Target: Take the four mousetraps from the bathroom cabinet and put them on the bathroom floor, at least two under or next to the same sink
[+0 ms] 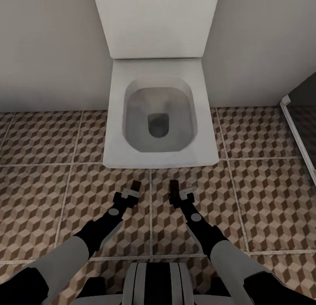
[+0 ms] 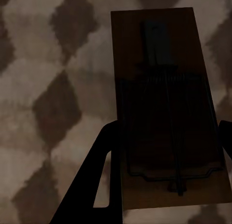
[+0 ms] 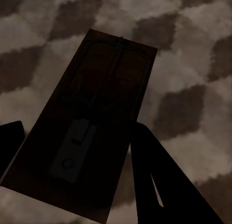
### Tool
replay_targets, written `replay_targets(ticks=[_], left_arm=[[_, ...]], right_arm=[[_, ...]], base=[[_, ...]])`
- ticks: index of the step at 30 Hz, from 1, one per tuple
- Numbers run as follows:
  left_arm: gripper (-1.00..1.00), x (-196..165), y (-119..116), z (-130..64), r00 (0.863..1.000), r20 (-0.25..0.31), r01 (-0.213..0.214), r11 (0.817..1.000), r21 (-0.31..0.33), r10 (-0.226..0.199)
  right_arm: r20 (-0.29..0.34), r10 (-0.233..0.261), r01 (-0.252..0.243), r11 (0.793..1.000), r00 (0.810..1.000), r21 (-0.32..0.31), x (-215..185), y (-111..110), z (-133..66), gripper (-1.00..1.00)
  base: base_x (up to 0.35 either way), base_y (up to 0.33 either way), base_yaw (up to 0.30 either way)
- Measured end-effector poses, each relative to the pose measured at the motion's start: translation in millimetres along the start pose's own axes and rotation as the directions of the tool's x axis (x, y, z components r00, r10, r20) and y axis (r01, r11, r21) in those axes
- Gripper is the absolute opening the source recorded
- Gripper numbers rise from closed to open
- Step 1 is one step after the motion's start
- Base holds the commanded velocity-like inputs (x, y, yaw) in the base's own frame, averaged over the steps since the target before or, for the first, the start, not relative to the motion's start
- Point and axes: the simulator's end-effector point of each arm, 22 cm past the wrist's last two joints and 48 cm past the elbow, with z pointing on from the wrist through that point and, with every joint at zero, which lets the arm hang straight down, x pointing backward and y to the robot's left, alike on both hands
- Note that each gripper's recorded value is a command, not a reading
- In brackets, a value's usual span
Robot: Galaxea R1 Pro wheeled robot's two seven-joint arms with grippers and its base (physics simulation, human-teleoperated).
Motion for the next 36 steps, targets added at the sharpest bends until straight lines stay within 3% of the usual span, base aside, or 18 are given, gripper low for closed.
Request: replay_targets(ticks=[36], left_arm=[[-1.0, 20.0, -6.1, 7.5, 1.0, -0.031, 0.003, 1.0, 0.009, -0.003]], right_arm=[[-0.03, 0.006, -0.006, 1.0, 1.0, -0.006, 20.7, 3.7, 5.2, -1.0]], base=[[0.0, 0.0, 0.006]])
